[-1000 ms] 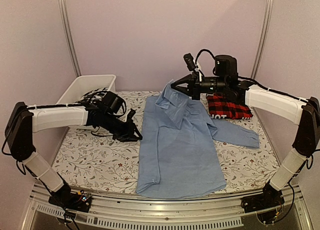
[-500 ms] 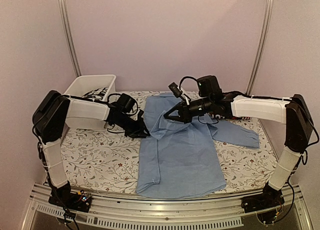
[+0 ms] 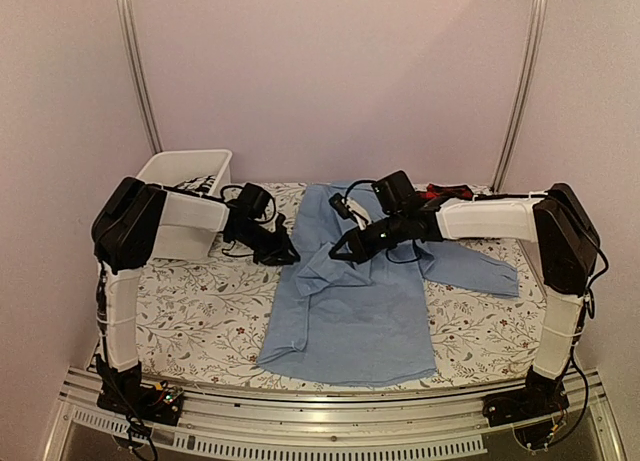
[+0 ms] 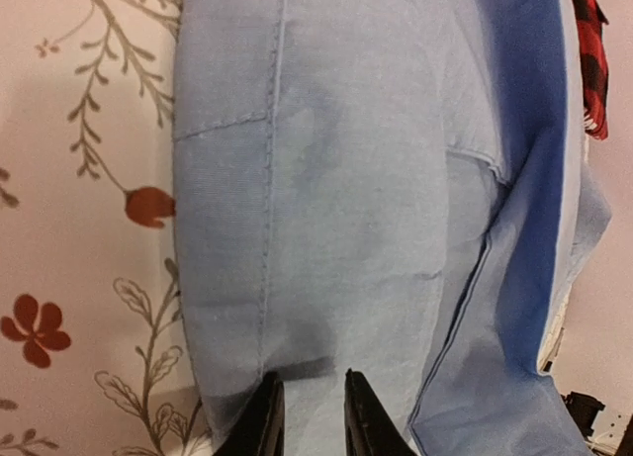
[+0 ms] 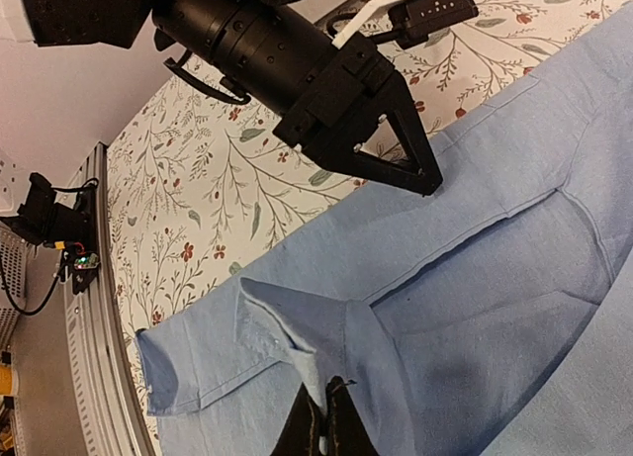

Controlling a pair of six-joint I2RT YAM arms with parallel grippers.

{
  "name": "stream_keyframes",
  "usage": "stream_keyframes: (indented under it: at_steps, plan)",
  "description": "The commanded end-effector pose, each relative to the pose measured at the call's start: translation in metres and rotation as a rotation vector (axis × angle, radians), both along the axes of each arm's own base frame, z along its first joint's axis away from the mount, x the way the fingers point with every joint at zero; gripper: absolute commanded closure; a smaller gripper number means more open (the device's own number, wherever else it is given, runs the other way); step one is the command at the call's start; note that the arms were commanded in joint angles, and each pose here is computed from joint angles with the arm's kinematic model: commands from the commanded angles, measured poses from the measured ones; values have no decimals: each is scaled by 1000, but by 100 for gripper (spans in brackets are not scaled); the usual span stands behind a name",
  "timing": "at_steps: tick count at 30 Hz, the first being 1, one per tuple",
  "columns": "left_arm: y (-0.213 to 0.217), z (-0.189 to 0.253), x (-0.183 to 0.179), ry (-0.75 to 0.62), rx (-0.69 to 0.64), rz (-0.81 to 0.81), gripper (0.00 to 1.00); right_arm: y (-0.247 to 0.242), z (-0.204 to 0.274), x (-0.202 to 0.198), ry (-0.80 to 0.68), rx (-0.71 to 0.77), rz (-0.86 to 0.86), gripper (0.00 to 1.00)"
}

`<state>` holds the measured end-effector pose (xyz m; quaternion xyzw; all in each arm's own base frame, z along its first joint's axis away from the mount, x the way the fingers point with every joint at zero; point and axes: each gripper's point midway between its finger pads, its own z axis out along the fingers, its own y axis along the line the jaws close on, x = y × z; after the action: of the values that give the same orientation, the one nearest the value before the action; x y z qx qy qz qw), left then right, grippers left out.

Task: Fold and stack the long sleeve shirts
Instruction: Move the 1/3-folded shirt to the center of the board.

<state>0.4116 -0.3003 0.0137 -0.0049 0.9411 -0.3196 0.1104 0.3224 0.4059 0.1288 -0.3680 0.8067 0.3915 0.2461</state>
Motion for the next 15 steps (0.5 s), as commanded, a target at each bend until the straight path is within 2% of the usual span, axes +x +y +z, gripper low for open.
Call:
stream_keyframes:
  at_steps: [1,8,15]
  plan:
    - [17,-20,15,16,47,20,78,8,13,13,-56,-19,-38,98]
    - [9,45,22,-120,1,-43,71,16,24,9,-145,-53,-31,98]
    - [15,143,-6,-384,-81,-126,61,12,37,11,-194,-55,-52,99]
